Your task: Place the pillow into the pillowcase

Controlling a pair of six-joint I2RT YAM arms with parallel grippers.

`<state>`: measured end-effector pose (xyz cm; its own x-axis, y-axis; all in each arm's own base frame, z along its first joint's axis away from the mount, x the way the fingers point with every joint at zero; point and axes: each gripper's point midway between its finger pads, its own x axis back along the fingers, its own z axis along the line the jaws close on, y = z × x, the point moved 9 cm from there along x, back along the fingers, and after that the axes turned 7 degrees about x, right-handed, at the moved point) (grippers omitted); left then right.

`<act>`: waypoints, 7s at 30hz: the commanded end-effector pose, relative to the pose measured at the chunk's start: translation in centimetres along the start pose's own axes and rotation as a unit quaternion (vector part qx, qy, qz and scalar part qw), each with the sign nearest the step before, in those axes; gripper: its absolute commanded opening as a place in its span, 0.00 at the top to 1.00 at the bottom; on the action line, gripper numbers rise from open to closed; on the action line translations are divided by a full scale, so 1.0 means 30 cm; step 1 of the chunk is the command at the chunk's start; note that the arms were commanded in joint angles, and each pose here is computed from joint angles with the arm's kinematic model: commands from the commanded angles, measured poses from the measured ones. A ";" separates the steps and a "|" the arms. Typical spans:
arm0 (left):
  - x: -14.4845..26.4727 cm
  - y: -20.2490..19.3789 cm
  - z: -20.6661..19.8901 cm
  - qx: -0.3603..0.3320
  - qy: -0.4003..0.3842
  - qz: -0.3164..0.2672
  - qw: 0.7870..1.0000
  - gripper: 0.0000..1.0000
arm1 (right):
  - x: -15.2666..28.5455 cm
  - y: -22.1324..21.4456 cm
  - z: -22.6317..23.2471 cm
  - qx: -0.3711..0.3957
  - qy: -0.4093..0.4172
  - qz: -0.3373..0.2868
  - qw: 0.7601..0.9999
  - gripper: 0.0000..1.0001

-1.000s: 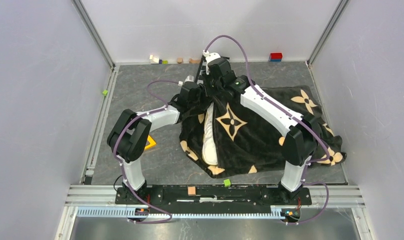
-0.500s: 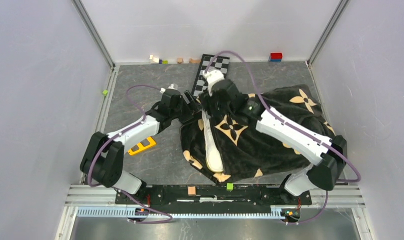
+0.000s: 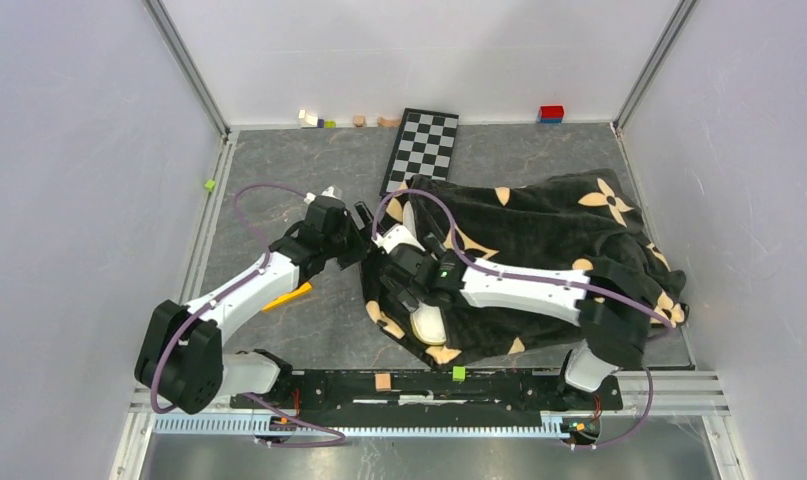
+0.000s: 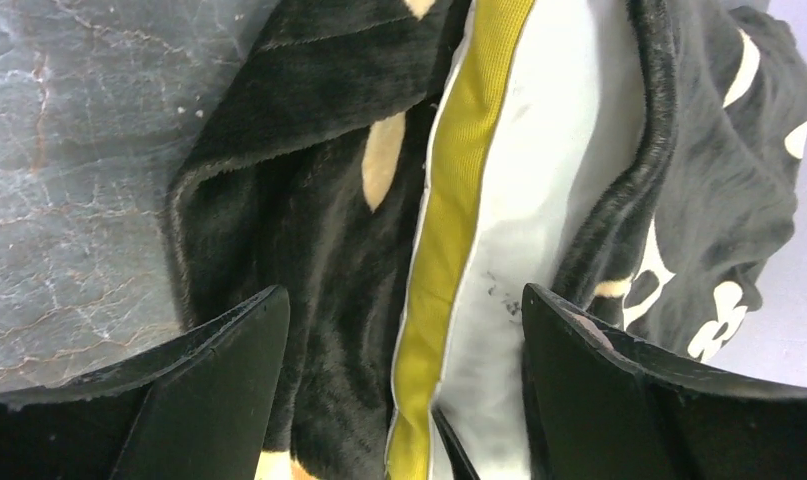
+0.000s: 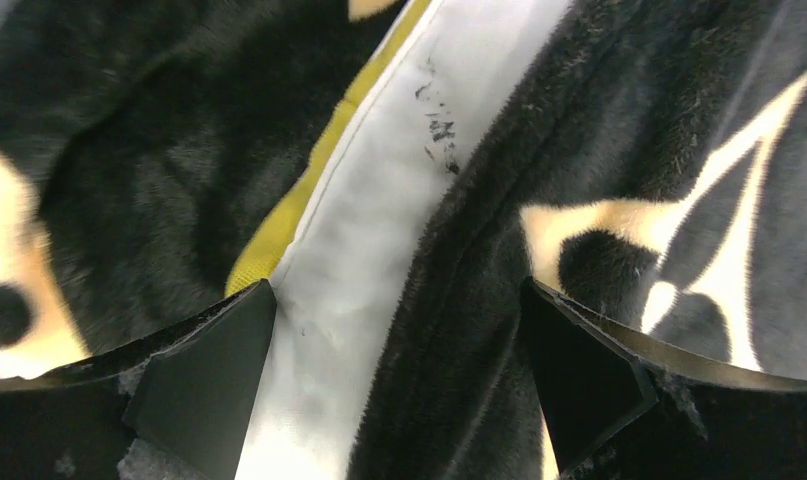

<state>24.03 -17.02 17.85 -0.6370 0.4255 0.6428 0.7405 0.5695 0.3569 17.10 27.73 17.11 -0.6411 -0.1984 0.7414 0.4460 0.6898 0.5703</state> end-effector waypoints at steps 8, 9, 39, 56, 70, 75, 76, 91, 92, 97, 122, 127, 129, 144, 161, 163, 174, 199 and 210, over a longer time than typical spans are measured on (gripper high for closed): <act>0.039 -0.025 0.010 -0.047 -0.010 0.008 0.999 0.12 | -0.063 0.032 -0.128 -0.089 -0.023 -0.036 0.995 0.94; 0.037 -0.029 0.001 -0.052 -0.012 0.010 0.999 0.13 | -0.038 0.045 -0.150 -0.106 -0.006 -0.055 0.993 1.00; -0.301 -0.255 0.023 -0.086 0.107 0.024 0.990 0.58 | 0.224 -0.061 -0.291 -0.299 0.034 -0.313 0.901 1.00; 0.056 -0.169 0.018 -0.098 0.042 -0.030 0.994 0.98 | 0.235 -0.147 -0.294 -0.284 0.028 -0.352 0.891 1.00; 0.096 -0.163 0.154 -0.057 0.042 0.001 0.998 0.98 | 0.277 -0.062 -0.342 -0.182 -0.016 -0.298 0.937 1.00; 0.118 -0.132 0.096 -0.077 0.024 -0.004 0.997 0.98 | 0.183 -0.055 -0.243 -0.158 0.007 -0.228 0.961 1.00; 0.112 -0.133 0.094 -0.078 0.025 -0.001 0.997 0.98 | 0.164 -0.057 -0.224 -0.160 0.016 -0.220 0.962 1.00; -0.051 -0.156 0.095 -0.055 0.036 0.040 0.997 0.11 | 0.094 -0.033 -0.147 -0.158 0.079 -0.187 0.966 0.86; -0.069 -0.160 0.087 -0.051 0.030 0.045 0.997 0.11 | 0.096 -0.028 -0.148 -0.160 0.080 -0.189 0.966 0.82; -0.155 -0.167 0.092 -0.036 0.045 0.051 0.997 0.22 | 0.110 -0.007 -0.159 -0.168 0.071 -0.189 0.965 0.61; -0.109 -0.113 0.002 -0.060 0.015 0.024 0.998 0.98 | 0.187 0.070 -0.152 -0.172 0.087 -0.186 0.964 0.34; -0.104 -0.111 -0.002 -0.061 0.014 0.023 0.998 0.98 | 0.163 0.071 -0.099 -0.151 0.093 -0.169 0.969 0.33; -0.103 -0.112 -0.001 -0.061 0.014 0.024 0.998 0.98 | 0.140 0.067 -0.087 -0.143 0.083 -0.151 0.974 0.32; 0.024 -0.062 -0.055 -0.103 -0.001 -0.004 0.995 0.98 | 0.148 0.064 -0.168 -0.171 0.020 -0.144 0.974 1.00; 0.911 0.358 -1.014 -0.173 -0.429 -0.220 0.859 0.98 | 0.874 0.463 -0.782 -0.259 -0.139 -0.415 0.861 1.00; 0.912 0.373 -1.060 -0.162 -0.442 -0.215 0.856 0.97 | 0.905 0.462 -0.802 -0.266 -0.152 -0.430 0.849 1.00; 0.721 0.405 -1.053 -0.148 -0.362 -0.197 0.899 0.98 | 0.911 0.530 -0.810 -0.259 -0.117 -0.469 0.836 1.00; 0.733 0.542 -0.743 -0.083 -0.239 -0.259 0.932 0.98 | 0.766 0.518 -0.682 -0.266 0.046 -0.424 0.865 0.41; 0.723 0.544 -0.743 -0.083 -0.241 -0.257 0.932 0.98 | 0.748 0.475 -0.683 -0.292 0.024 -0.409 0.864 0.49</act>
<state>27.34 -14.24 50.86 -0.9087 0.4080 0.0885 0.3543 0.6413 0.6806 21.98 19.52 49.14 -0.8436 -0.5365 0.0209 0.1116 -0.1371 0.9843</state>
